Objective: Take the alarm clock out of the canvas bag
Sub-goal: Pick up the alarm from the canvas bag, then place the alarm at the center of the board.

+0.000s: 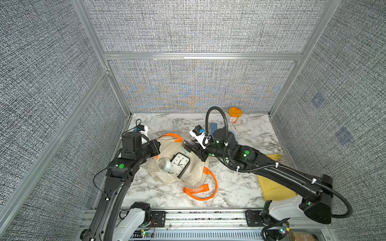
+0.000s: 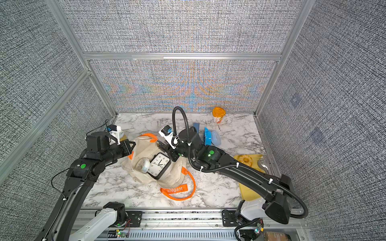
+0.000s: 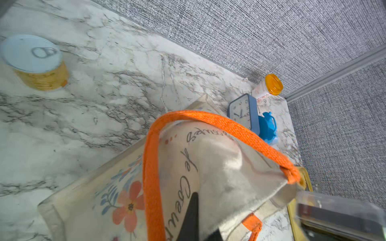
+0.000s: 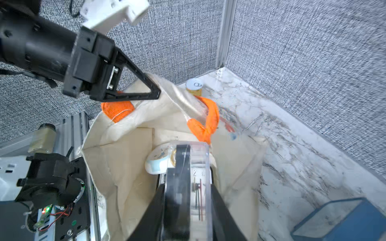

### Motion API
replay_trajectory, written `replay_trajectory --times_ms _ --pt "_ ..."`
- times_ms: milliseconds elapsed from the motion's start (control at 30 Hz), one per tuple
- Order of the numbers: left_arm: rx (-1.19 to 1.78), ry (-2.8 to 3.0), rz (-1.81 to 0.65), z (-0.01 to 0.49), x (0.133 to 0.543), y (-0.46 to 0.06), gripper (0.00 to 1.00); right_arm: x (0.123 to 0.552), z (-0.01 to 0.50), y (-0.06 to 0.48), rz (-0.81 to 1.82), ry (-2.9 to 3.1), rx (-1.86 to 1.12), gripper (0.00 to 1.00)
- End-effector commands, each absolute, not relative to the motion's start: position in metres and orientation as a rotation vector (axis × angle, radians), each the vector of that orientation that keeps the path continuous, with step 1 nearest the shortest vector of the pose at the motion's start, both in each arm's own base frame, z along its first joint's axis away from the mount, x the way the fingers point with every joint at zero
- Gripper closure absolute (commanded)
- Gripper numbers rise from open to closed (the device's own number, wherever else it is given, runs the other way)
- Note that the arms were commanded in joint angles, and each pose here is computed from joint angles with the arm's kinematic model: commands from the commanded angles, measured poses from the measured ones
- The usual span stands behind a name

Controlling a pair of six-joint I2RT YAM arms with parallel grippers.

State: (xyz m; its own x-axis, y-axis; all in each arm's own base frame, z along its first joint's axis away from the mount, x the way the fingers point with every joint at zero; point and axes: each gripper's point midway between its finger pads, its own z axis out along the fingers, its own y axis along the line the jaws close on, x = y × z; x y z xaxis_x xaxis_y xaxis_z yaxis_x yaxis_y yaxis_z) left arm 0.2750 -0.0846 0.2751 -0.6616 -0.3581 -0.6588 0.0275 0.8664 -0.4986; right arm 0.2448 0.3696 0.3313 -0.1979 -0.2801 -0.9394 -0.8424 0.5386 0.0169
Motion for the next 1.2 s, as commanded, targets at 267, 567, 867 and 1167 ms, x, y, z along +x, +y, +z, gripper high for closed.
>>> replay_trajectory --times_ms 267,567,867,1167 --pt "-0.500 2.173 -0.361 0.276 0.270 -0.028 0.99 0.303 0.315 0.298 0.454 1.913 -0.596 0.70" --pt "-0.482 2.161 -0.329 0.283 0.268 -0.024 0.99 0.380 0.267 0.290 0.325 1.999 -0.431 0.69" --pt "-0.441 2.159 -0.476 0.268 0.275 -0.044 0.98 0.433 0.206 0.302 0.239 2.107 -0.259 0.67" --pt "-0.378 2.157 -0.608 0.256 0.280 -0.065 0.98 0.467 0.148 0.315 0.190 2.157 -0.123 0.67"
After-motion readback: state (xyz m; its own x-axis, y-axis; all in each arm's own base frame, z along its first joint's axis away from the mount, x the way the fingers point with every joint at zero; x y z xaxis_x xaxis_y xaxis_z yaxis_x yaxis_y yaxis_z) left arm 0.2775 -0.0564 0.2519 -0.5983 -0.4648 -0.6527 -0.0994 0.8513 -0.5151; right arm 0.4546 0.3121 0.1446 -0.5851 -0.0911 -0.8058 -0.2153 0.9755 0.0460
